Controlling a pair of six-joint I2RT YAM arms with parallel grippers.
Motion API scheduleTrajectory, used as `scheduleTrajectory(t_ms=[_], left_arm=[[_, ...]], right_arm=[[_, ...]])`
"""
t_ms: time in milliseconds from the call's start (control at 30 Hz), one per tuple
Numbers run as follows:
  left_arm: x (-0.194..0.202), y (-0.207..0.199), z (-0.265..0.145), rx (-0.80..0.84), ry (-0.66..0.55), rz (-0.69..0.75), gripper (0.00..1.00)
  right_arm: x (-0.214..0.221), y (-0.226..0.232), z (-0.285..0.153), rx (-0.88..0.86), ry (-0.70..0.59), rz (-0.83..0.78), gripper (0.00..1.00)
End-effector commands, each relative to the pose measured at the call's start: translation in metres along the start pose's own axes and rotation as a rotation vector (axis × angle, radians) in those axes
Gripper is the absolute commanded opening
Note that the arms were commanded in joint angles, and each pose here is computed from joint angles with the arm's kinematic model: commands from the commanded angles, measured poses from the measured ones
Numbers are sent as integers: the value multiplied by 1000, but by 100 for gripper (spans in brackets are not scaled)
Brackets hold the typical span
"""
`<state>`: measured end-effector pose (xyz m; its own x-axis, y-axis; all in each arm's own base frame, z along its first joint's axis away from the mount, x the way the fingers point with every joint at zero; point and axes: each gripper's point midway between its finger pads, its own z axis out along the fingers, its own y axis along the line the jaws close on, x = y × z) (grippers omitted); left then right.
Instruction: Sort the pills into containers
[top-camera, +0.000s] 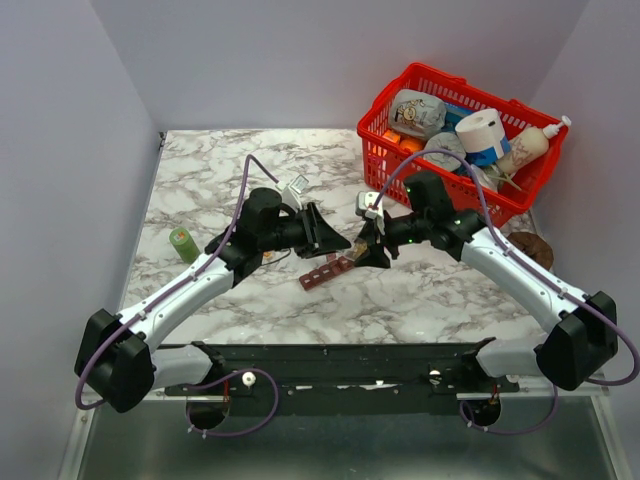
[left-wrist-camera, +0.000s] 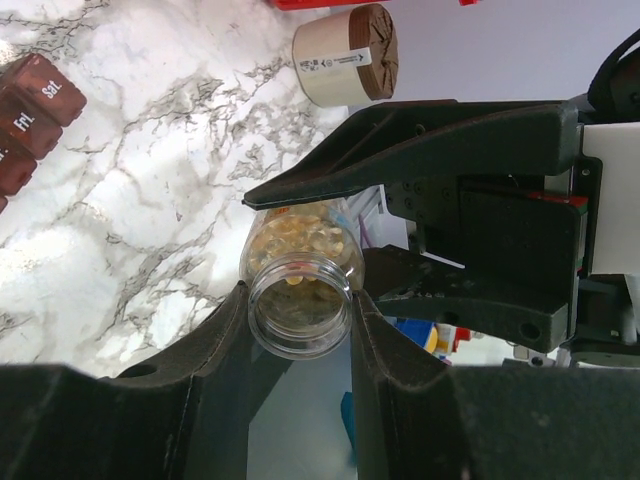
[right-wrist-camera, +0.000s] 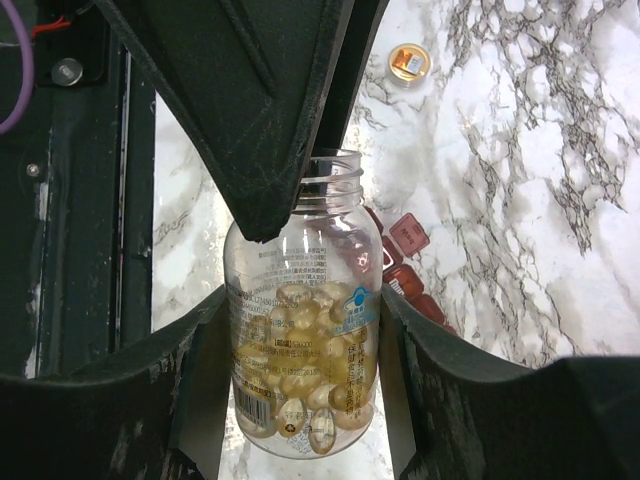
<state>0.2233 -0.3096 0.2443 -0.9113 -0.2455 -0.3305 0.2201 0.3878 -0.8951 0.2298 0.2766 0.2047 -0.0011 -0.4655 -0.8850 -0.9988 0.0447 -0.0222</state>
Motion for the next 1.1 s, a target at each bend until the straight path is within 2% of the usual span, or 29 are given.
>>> scheduleTrajectory(t_ms=[0,33,167,433,767,1067], left_arm=[[-4,-64,-13,229,7,20,0],[-5,-64,-12,227,6,20,0],[-7,-66,-12,228,1,18,0],[-8,-67,-11,223,2,17,0],[-6,-59,-9,183,10,24,0],[-4,-31,-5,25,50,83,0]], right_arm=[[-16,4,7,-49,-63,-40,44],[-15,4,7,-53,-62,-37,49],[-13,3,9,-55,-57,-35,56],[-10,-1,10,-42,-43,-37,65],[-12,-5,11,-31,-41,-31,64],[-21,-10,6,5,-48,-37,67]])
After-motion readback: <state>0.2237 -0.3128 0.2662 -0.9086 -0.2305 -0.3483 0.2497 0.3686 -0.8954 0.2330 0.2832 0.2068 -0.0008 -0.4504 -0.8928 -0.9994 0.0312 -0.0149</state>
